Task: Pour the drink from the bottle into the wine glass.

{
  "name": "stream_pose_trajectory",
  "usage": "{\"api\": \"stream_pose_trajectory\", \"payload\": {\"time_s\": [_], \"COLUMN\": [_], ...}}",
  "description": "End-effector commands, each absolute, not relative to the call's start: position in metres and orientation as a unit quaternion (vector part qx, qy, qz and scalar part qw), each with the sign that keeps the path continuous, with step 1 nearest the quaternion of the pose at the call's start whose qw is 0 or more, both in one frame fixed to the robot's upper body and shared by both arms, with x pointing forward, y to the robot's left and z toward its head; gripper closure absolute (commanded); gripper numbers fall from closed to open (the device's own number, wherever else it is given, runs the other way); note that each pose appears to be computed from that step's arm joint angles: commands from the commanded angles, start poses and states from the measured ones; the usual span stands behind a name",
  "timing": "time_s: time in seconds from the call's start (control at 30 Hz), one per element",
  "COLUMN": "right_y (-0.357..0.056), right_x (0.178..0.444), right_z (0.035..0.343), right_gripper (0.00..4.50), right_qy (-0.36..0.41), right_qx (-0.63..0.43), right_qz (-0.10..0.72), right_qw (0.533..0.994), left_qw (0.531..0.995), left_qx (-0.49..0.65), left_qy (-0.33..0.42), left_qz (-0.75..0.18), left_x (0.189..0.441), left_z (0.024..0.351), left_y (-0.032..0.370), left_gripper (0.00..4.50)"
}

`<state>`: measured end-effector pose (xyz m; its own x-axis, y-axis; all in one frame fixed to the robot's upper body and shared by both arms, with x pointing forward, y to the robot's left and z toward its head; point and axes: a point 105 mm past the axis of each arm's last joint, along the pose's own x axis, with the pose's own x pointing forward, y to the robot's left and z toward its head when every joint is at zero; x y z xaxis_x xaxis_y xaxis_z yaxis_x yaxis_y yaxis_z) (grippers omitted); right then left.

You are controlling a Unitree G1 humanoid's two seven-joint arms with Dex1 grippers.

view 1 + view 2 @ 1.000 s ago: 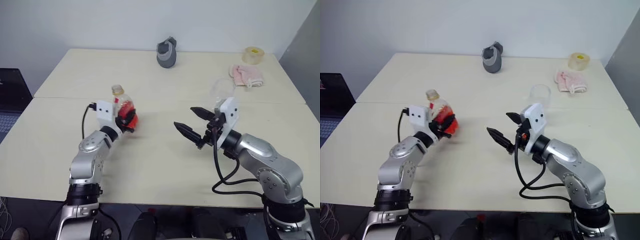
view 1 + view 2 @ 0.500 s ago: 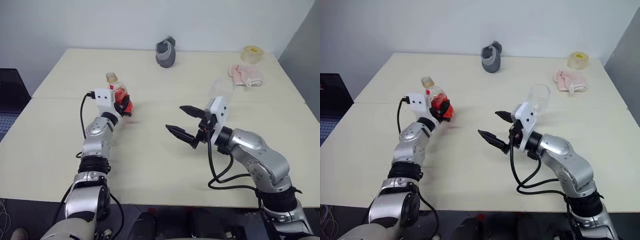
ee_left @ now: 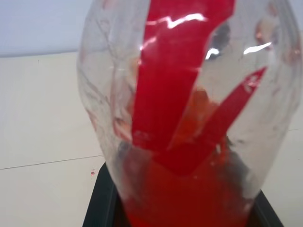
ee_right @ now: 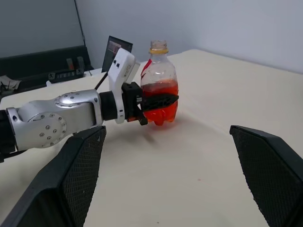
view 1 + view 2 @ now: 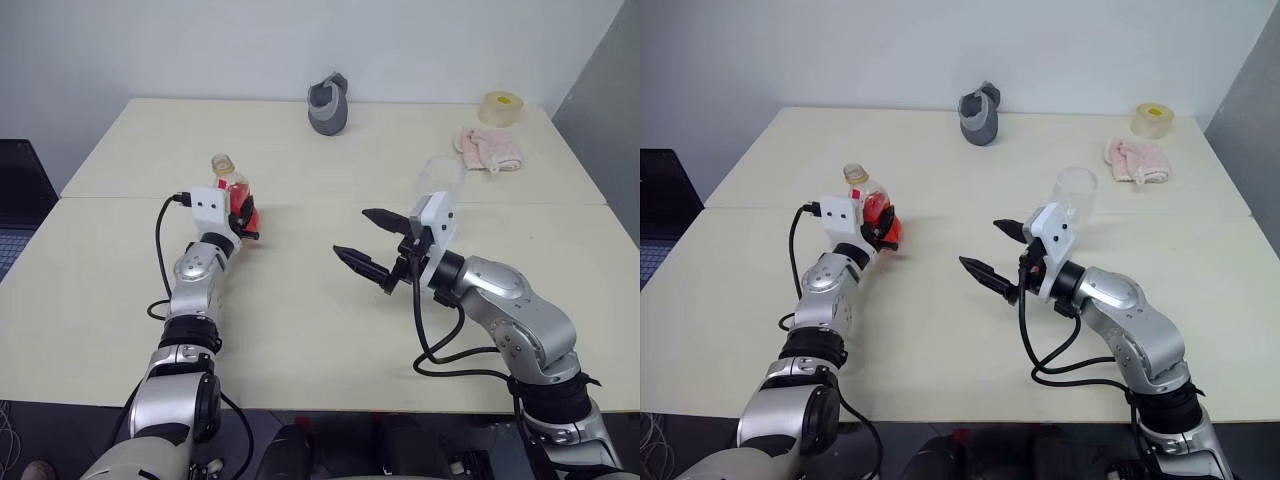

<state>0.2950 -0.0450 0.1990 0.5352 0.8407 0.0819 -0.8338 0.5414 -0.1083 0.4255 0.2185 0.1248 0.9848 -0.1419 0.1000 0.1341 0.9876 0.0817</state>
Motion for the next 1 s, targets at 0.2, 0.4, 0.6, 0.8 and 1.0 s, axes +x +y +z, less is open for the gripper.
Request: {"api": "stream_pose_trajectory", "payload": {"time_s": [0.2,0.4,0.6,0.8,1.0], "right_y": [-0.049,-0.052,-0.052,-0.053,-0.054], "right_x": [0.296,0.296,0.296,0.296,0.296], "right_z": [0.213,0.213,0.211,0.210,0.204], "right_gripper": [0.00,0.00,0.00,0.00,0.00], "right_qy": [-0.089,-0.089,-0.088,-0.088,-0.082], "right_qx": [-0.035,-0.035,-0.036,-0.036,-0.035], "right_qz": [0.467,0.462,0.461,0.458,0.456], "right_qw": [0.879,0.882,0.882,0.884,0.886], "left_qw": [0.996,0.996,0.995,0.995,0.996], "left_qx": [0.022,0.019,0.014,0.012,0.011], "left_qy": [-0.056,-0.057,-0.056,-0.053,-0.043], "left_qz": [-0.071,-0.069,-0.077,-0.082,-0.077], "left_x": [0.421,0.422,0.418,0.407,0.394], "left_z": [0.117,0.120,0.121,0.120,0.119], "left_y": [0.216,0.217,0.218,0.220,0.220], "left_gripper": [2.68,0.71,0.02,0.02,0.02]}}
